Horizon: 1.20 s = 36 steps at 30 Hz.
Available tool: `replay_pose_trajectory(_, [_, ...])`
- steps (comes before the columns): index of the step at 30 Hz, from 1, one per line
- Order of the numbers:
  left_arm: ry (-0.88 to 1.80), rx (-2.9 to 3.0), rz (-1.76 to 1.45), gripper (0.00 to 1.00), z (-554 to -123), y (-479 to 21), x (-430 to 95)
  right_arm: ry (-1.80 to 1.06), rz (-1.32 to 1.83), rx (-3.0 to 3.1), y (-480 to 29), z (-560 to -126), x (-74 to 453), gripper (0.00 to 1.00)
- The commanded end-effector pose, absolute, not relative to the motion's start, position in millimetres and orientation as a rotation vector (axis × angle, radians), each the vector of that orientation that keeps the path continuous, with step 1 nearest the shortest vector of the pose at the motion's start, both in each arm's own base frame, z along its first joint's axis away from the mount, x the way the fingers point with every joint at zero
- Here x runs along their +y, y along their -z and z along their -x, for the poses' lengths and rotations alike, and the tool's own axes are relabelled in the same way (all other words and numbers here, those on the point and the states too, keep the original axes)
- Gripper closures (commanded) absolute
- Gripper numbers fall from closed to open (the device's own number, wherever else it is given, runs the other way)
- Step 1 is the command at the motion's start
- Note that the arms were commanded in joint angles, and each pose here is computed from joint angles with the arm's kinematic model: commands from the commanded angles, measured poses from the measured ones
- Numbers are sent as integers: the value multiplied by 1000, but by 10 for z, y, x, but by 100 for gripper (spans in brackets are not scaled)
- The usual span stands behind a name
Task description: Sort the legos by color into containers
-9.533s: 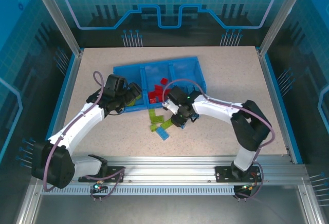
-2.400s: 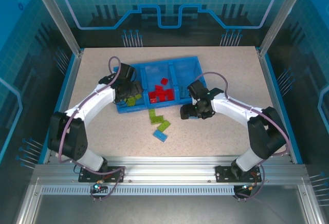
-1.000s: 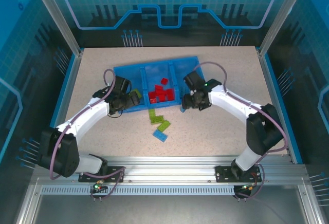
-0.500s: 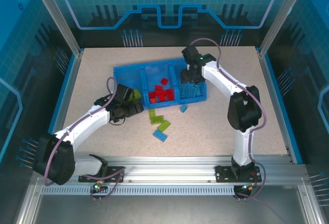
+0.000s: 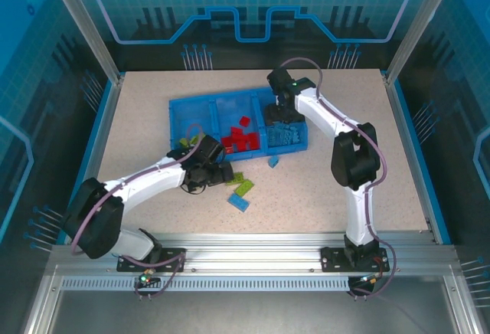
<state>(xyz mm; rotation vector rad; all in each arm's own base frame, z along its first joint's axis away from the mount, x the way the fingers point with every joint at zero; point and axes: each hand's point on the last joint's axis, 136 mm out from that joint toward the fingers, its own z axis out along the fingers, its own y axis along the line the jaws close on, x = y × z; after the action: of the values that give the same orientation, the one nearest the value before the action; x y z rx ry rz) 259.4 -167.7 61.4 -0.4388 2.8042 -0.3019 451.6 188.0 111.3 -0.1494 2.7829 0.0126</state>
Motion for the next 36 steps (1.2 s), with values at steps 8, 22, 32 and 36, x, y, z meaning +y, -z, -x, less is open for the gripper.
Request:
replay_pose_trajectory(8, [305,2856,374,1,-2791,-584,-2141,-154,74,2734,-1475,-4205,1817,16])
replay_pose_trajectory(22, [198,2913,378,6,-2889,-371,-2287,-161,38,2699,-1573,-4008,1677,15])
replay_pose_trajectory(32, [133,2939,393,18,-2845,-215,-2231,-172,22,2692,-1577,-3976,1638,15])
replay_pose_trajectory(36, [113,2948,380,22,-2829,-179,-2210,-179,13,2697,-1565,-3976,1635,15])
